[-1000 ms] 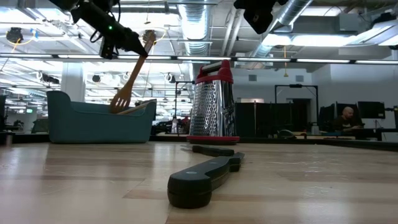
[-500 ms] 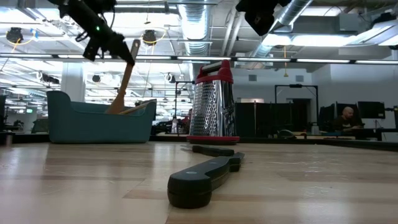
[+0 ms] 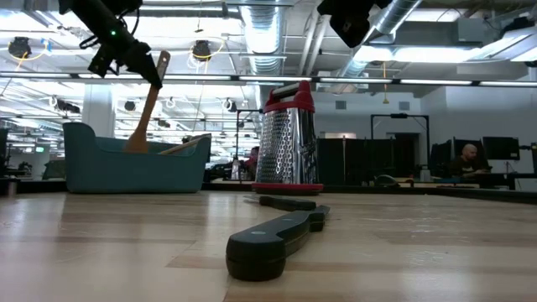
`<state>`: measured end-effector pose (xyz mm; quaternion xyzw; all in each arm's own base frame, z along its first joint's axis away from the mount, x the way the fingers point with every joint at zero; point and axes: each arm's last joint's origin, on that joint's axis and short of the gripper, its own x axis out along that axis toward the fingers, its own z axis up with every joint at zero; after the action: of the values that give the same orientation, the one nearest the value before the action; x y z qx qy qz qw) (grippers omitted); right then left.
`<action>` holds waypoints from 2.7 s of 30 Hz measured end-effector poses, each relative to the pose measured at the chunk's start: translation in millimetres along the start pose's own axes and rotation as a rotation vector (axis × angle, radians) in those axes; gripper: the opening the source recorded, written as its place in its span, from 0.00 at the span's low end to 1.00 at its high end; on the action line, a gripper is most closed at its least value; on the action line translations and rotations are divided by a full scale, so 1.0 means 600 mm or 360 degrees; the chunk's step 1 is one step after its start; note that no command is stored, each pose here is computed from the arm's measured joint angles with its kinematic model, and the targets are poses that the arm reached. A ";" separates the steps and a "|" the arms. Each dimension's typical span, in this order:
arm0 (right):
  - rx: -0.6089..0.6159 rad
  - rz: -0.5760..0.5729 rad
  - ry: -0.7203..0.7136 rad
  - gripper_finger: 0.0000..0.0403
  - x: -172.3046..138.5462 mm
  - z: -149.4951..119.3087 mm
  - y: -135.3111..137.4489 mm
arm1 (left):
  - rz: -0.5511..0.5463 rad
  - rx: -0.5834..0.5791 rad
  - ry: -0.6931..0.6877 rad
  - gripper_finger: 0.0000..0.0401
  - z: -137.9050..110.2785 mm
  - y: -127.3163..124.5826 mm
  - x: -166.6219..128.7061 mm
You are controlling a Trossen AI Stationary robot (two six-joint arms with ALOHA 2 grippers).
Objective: Pick & Place Kitchen Items
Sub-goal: Put the brown wooden serving spoon into the blue bin
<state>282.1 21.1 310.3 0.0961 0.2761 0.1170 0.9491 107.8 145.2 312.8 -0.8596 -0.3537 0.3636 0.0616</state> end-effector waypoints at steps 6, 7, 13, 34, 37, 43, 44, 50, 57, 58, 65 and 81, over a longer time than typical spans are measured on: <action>0.0000 0.0000 -0.0001 0.32 0.000 0.000 0.000 | 0.0010 0.0000 0.0004 0.06 0.000 0.000 0.000; 0.0000 0.0000 -0.0001 0.32 0.000 0.000 0.000 | 0.0010 0.0000 0.0004 0.06 0.000 0.000 0.000; 0.0000 0.0000 0.0000 0.32 0.000 0.000 0.000 | 0.0011 0.0001 0.0002 0.06 0.000 0.000 0.000; -0.0005 0.0000 -0.0001 0.32 0.000 0.000 0.000 | 0.0237 -0.0023 0.0073 0.07 -0.001 0.004 0.011; -0.0004 0.0000 -0.0001 0.32 0.000 0.000 0.000 | 0.0278 -0.0077 0.0086 0.10 -0.002 0.005 0.011; -0.0005 0.0002 0.0000 0.32 0.000 0.000 0.001 | 0.0273 -0.0094 0.0084 0.25 -0.001 0.004 0.011; -0.0005 0.0000 0.0000 0.32 0.000 0.000 0.000 | 0.0268 -0.0099 0.0083 0.28 -0.001 0.002 0.011; -0.0005 0.0001 0.0000 0.32 0.000 0.000 0.000 | 0.0227 -0.0113 0.0072 0.49 0.003 -0.007 0.011; -0.0004 0.0001 0.0002 0.32 0.000 0.000 0.000 | 0.0254 -0.0124 0.0098 0.69 0.006 -0.012 0.009; -0.0004 0.0001 0.0002 0.32 0.000 0.000 0.000 | 0.0260 -0.0125 0.0101 0.71 0.006 -0.012 0.009; -0.0003 0.0000 0.0005 0.32 0.000 -0.001 0.000 | 0.0236 -0.0157 0.0090 0.80 0.006 -0.013 0.009; -0.0003 0.0002 -0.0010 0.32 0.000 0.001 0.001 | 0.0010 -0.0150 0.0202 0.83 -0.013 -0.034 0.032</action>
<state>282.3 21.4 310.9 0.0957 0.2729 0.1176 0.9500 110.6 174.0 314.9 -0.8840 -0.3631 0.2915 0.0423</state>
